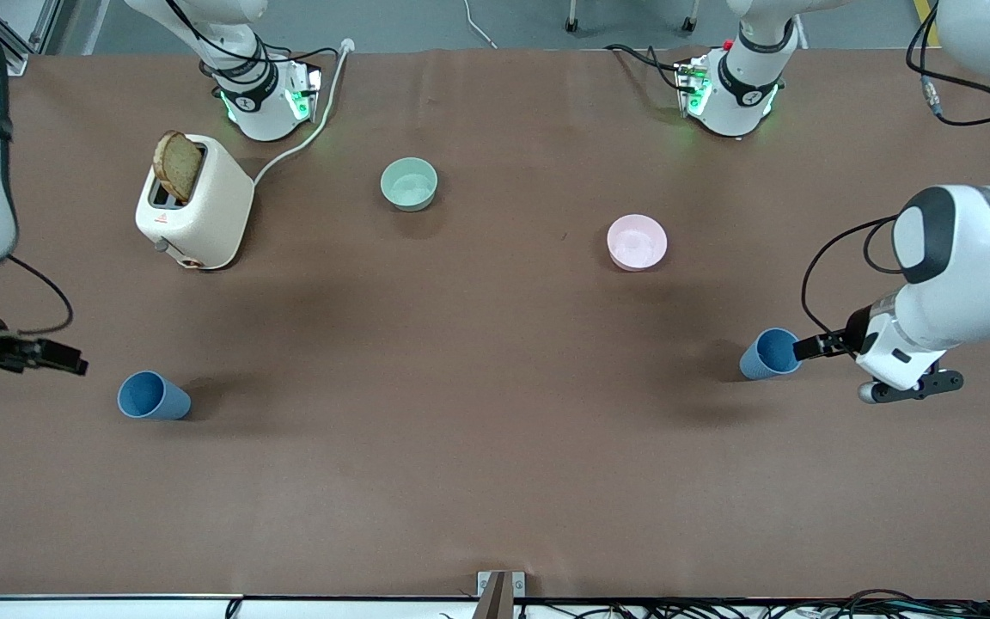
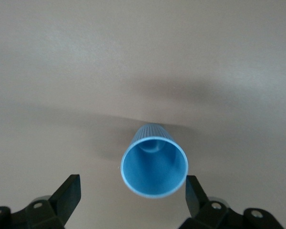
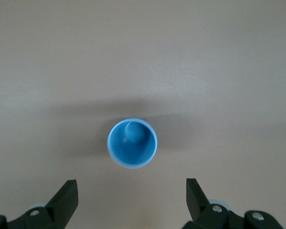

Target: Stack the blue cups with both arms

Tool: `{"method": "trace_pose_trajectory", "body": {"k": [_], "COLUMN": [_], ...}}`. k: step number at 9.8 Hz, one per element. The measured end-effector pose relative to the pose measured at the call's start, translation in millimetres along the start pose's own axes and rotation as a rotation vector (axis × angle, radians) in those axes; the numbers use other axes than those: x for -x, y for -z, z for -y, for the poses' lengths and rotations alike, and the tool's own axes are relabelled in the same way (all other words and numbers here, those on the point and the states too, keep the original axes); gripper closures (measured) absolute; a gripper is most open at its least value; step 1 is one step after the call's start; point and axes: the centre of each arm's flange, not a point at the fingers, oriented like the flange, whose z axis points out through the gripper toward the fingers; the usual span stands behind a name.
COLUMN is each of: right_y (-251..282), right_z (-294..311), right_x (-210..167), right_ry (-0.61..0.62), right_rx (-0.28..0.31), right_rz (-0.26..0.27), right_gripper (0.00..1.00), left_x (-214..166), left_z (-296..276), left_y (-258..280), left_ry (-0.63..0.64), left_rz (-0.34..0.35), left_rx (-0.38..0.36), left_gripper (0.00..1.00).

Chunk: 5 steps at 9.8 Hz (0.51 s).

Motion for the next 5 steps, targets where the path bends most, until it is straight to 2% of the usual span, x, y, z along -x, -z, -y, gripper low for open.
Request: {"method": "trace_pose_trajectory", "body": {"k": [2, 3, 5], "right_y": [-64.4, -89.3, -124.2], "right_z": [-5.0, -5.4, -6.4], "right_x": [-14.0, -15.0, -8.5], "right_ry": [0.029, 0.049, 0.083], "right_rx": [0.035, 0.038, 0.042], "right_rz": [-0.001, 0.012, -0.004], "right_gripper": [0.00, 0.00, 0.00], "left_x": [3.0, 7.9, 16.7], "left_z": [0.4, 1.2, 2.3], "left_y": [-37.6, -49.4, -65.0], "left_ry": [0.007, 0.008, 0.008], "left_rz": [0.005, 0.020, 0.041], "left_rx": [0.008, 0.006, 0.003], "left_gripper": [0.12, 0.14, 0.23]}}
